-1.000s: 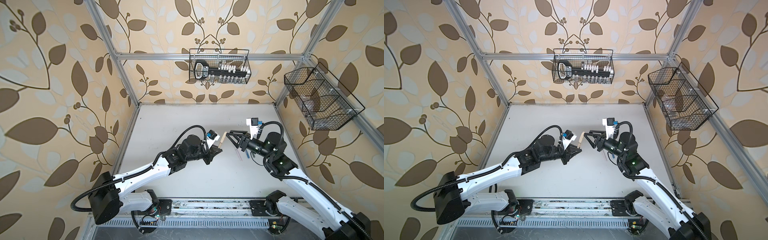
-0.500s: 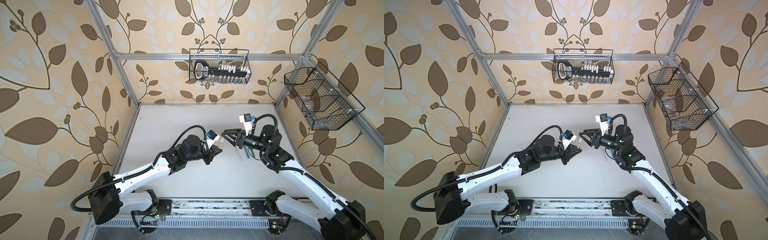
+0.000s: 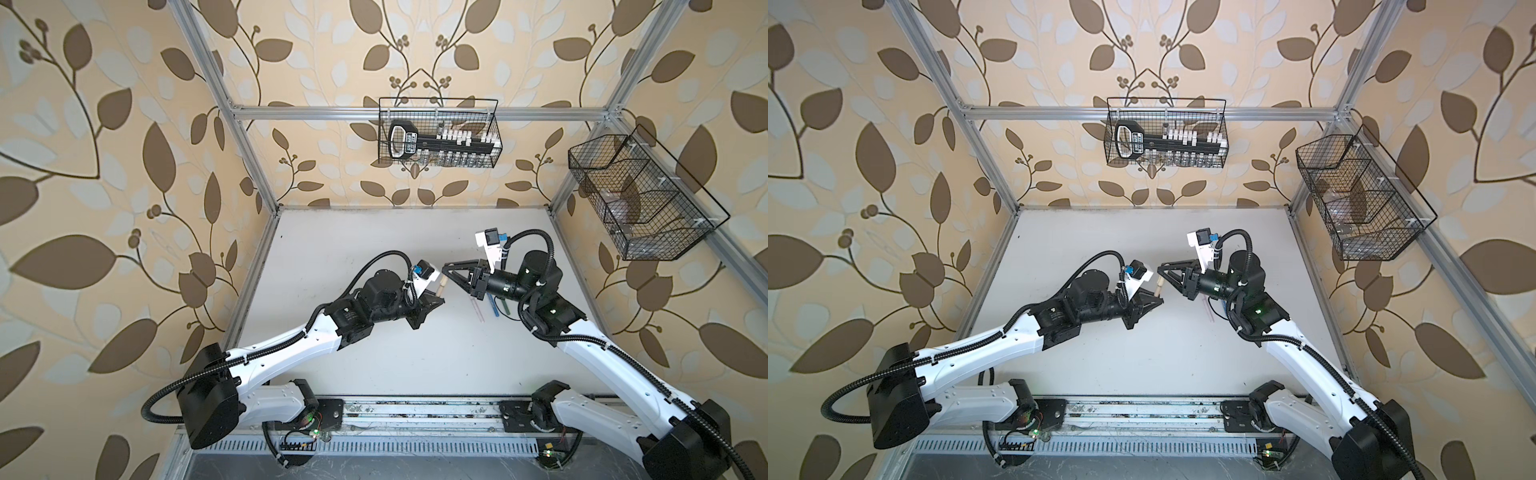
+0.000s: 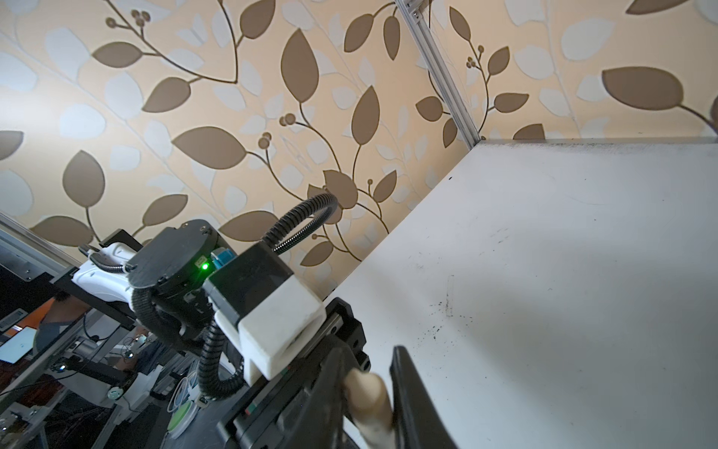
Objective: Insert the pens into the pen caps
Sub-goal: 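Press the cap down onto the pen with the right gripper while the left holds, then open the left gripper to release the pen while the right holds it by the cap, then lay the capped wooden pen beside the markers with the right gripper while the left withdraws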
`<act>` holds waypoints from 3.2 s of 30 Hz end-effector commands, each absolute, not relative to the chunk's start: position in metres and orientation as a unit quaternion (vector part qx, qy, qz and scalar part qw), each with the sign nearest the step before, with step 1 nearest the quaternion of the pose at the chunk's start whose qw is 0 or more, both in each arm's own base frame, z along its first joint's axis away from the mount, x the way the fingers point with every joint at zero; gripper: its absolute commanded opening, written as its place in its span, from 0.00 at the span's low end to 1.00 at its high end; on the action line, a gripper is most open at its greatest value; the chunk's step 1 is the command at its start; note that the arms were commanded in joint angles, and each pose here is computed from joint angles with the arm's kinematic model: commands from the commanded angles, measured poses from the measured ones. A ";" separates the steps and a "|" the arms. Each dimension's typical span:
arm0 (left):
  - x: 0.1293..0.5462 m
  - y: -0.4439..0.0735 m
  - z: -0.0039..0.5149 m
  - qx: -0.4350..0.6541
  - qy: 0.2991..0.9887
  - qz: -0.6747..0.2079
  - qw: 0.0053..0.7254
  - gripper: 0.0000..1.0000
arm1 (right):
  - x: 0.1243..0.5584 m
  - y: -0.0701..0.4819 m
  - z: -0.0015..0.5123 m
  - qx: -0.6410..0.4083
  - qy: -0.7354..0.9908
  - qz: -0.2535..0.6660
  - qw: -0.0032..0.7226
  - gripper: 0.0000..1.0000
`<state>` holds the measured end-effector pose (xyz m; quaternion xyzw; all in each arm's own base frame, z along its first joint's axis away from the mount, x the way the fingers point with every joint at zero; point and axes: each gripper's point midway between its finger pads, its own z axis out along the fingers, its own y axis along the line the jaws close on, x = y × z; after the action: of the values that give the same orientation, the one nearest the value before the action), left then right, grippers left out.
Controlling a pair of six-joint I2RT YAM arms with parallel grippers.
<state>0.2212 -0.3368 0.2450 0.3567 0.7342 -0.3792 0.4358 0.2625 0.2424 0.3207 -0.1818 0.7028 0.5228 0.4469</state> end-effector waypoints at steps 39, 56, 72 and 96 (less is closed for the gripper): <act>0.314 -0.256 0.465 0.269 0.533 -0.439 0.672 0.00 | 0.225 0.278 0.254 -0.211 0.733 0.542 0.353 0.00; 0.262 -0.263 0.218 0.184 0.820 -0.355 0.410 0.99 | 0.318 0.181 0.275 -0.135 0.844 0.325 0.404 0.00; 0.275 -0.091 0.185 -0.070 0.877 -0.038 0.474 0.99 | 0.340 0.171 0.065 -0.147 0.963 0.164 0.153 0.00; 0.317 0.011 0.186 -0.159 0.802 0.181 0.547 0.99 | 0.393 0.144 0.108 -0.116 0.923 0.172 0.324 0.57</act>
<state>0.3110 -0.0112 0.1723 -0.1456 0.8340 0.1167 0.5193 0.3846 0.1577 0.0722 -0.1235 0.9449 0.1703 0.2509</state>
